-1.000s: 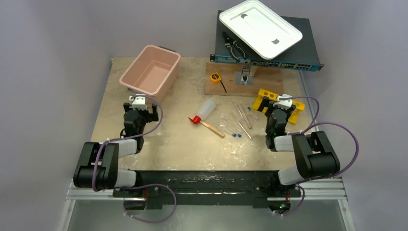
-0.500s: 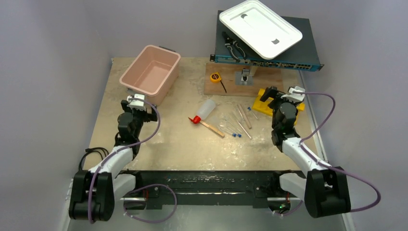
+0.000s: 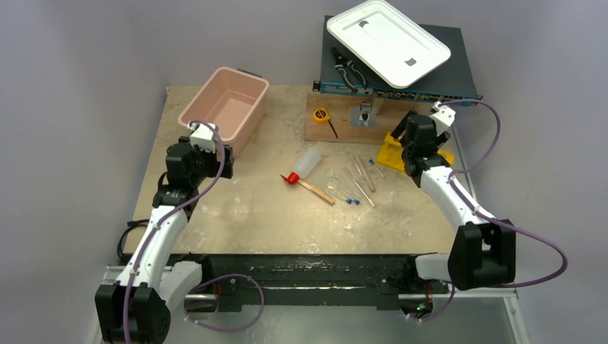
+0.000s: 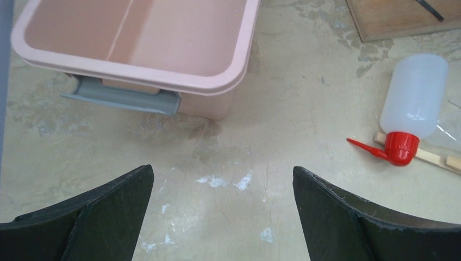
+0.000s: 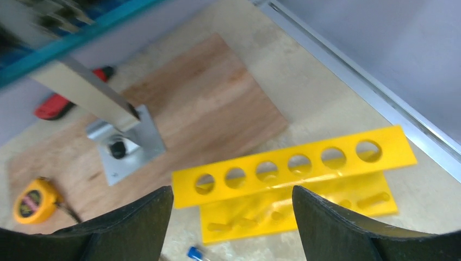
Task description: Organize the chemistry lab equipment
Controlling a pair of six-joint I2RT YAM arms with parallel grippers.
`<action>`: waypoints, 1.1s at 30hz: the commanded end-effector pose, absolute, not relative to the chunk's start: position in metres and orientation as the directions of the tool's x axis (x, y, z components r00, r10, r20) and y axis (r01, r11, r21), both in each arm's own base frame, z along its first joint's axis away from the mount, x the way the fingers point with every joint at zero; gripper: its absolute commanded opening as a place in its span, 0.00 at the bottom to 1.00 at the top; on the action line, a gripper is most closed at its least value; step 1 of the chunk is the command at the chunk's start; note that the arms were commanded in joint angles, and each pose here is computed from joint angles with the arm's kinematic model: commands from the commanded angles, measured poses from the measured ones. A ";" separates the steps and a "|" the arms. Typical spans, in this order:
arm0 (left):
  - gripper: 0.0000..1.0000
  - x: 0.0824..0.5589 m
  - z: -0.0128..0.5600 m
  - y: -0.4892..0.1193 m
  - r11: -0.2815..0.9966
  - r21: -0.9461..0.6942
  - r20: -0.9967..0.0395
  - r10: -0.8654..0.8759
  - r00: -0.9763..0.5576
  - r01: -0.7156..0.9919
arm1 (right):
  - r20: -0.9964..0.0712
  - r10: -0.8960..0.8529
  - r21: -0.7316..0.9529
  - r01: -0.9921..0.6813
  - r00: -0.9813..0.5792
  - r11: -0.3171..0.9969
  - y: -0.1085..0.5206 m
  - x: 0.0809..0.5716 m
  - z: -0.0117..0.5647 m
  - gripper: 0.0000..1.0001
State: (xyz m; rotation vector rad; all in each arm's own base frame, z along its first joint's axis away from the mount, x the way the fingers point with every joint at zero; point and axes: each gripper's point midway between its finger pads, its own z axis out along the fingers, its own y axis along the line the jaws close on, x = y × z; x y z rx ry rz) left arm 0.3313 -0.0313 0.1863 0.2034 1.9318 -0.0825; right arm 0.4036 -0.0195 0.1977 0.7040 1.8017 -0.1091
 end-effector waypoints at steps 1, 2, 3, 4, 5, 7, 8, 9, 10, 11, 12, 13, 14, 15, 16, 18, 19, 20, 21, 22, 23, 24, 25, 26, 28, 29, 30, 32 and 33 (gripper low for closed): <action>1.00 0.316 0.182 -0.039 0.978 -0.027 -0.892 0.070 -0.447 0.209 | -0.885 0.421 0.218 0.624 -0.197 0.750 -0.045 0.394 0.178 0.79; 1.00 0.315 0.184 -0.041 0.974 -0.037 -0.888 0.069 -0.455 0.221 | -0.882 0.429 0.221 0.632 -0.196 0.743 -0.050 0.395 0.175 0.78; 1.00 0.314 0.185 -0.045 0.970 -0.050 -0.881 0.069 -0.467 0.239 | -0.878 0.436 0.224 0.635 -0.197 0.739 -0.053 0.397 0.172 0.77; 1.00 0.314 0.190 -0.048 0.965 -0.059 -0.882 0.070 -0.467 0.256 | -0.875 0.439 0.224 0.637 -0.202 0.738 -0.057 0.398 0.168 0.78; 1.00 0.313 0.192 -0.051 0.960 -0.069 -0.881 0.069 -0.468 0.270 | -0.874 0.442 0.225 0.639 -0.201 0.736 -0.060 0.399 0.166 0.78; 1.00 0.312 0.195 -0.055 0.954 -0.079 -0.884 0.068 -0.463 0.289 | -0.866 0.457 0.226 0.654 -0.205 0.722 -0.069 0.401 0.158 0.78; 1.00 0.312 0.196 -0.057 0.951 -0.080 -0.886 0.069 -0.458 0.298 | -0.857 0.467 0.224 0.660 -0.216 0.717 -0.070 0.402 0.152 0.78; 1.00 0.312 0.197 -0.057 0.950 -0.083 -0.887 0.067 -0.456 0.302 | -0.849 0.479 0.220 0.676 -0.222 0.703 -0.078 0.402 0.147 0.78; 1.00 0.312 0.197 -0.058 0.949 -0.084 -0.886 0.068 -0.458 0.305 | -0.846 0.483 0.213 0.688 -0.225 0.694 -0.082 0.403 0.144 0.78; 1.00 0.313 0.196 -0.058 0.949 -0.085 -0.885 0.069 -0.461 0.305 | -0.844 0.485 0.205 0.695 -0.231 0.689 -0.084 0.403 0.141 0.78; 1.00 0.313 0.194 -0.058 0.949 -0.087 -0.882 0.069 -0.467 0.304 | -0.841 0.485 0.196 0.699 -0.241 0.687 -0.085 0.405 0.137 0.77; 1.00 0.313 0.193 -0.058 0.949 -0.087 -0.879 0.071 -0.471 0.304 | -0.840 0.484 0.189 0.703 -0.246 0.686 -0.085 0.406 0.135 0.77; 0.99 0.313 0.191 -0.058 0.948 -0.083 -0.878 0.076 -0.473 0.306 | -0.838 0.483 0.181 0.705 -0.254 0.686 -0.086 0.407 0.133 0.76; 0.99 0.313 0.190 -0.057 0.949 -0.080 -0.876 0.079 -0.476 0.305 | -0.836 0.482 0.173 0.708 -0.262 0.685 -0.087 0.408 0.131 0.75; 0.99 0.313 0.189 -0.057 0.949 -0.075 -0.875 0.085 -0.476 0.307 | -0.833 0.483 0.167 0.710 -0.270 0.684 -0.087 0.409 0.130 0.73; 0.99 0.313 0.187 -0.056 0.948 -0.070 -0.874 0.092 -0.477 0.310 | -0.829 0.485 0.160 0.714 -0.278 0.682 -0.087 0.412 0.128 0.72; 0.99 0.313 0.187 -0.056 0.948 -0.066 -0.875 0.095 -0.475 0.311 | -0.828 0.484 0.157 0.712 -0.283 0.684 -0.087 0.414 0.128 0.70; 0.99 0.312 0.187 -0.056 0.948 -0.064 -0.875 0.098 -0.474 0.313 | -0.828 0.483 0.158 0.709 -0.284 0.687 -0.086 0.415 0.128 0.69; 0.99 0.312 0.187 -0.056 0.948 -0.061 -0.876 0.100 -0.473 0.313 | -0.828 0.482 0.157 0.707 -0.286 0.689 -0.086 0.416 0.128 0.68; 0.99 0.312 0.187 -0.055 0.948 -0.058 -0.876 0.102 -0.471 0.313 | -0.830 0.479 0.156 0.705 -0.286 0.692 -0.086 0.417 0.130 0.68; 0.99 0.312 0.187 -0.055 0.948 -0.056 -0.877 0.104 -0.469 0.314 | -0.831 0.478 0.156 0.703 -0.286 0.693 -0.086 0.418 0.131 0.67; 0.99 0.312 0.187 -0.055 0.947 -0.055 -0.877 0.105 -0.469 0.315 | -0.832 0.475 0.155 0.701 -0.288 0.696 -0.086 0.418 0.132 0.67; 0.99 0.311 0.185 -0.055 0.947 -0.055 -0.875 0.107 -0.473 0.316 | -0.834 0.472 0.153 0.701 -0.287 0.697 -0.086 0.418 0.134 0.66; 0.99 0.311 0.185 -0.055 0.947 -0.053 -0.874 0.110 -0.474 0.317 | -0.833 0.472 0.152 0.702 -0.287 0.696 -0.086 0.418 0.134 0.66; 0.99 0.311 0.183 -0.054 0.948 -0.048 -0.873 0.114 -0.475 0.316 | -0.826 0.483 0.160 0.701 -0.291 0.695 -0.085 0.419 0.133 0.65; 0.99 0.312 0.183 -0.054 0.948 -0.046 -0.872 0.116 -0.476 0.315 | -0.822 0.487 0.156 0.706 -0.295 0.690 -0.085 0.418 0.131 0.65; 0.99 0.312 0.182 -0.054 0.948 -0.044 -0.871 0.118 -0.476 0.316 | -0.819 0.491 0.152 0.712 -0.298 0.686 -0.085 0.417 0.129 0.64; 0.98 0.311 0.181 -0.054 0.947 -0.041 -0.871 0.123 -0.476 0.318 | -0.812 0.499 0.146 0.722 -0.303 0.676 -0.085 0.413 0.123 0.64; 0.98 0.311 0.180 -0.053 0.947 -0.039 -0.871 0.125 -0.476 0.319 | -0.810 0.502 0.145 0.725 -0.304 0.673 -0.085 0.411 0.121 0.64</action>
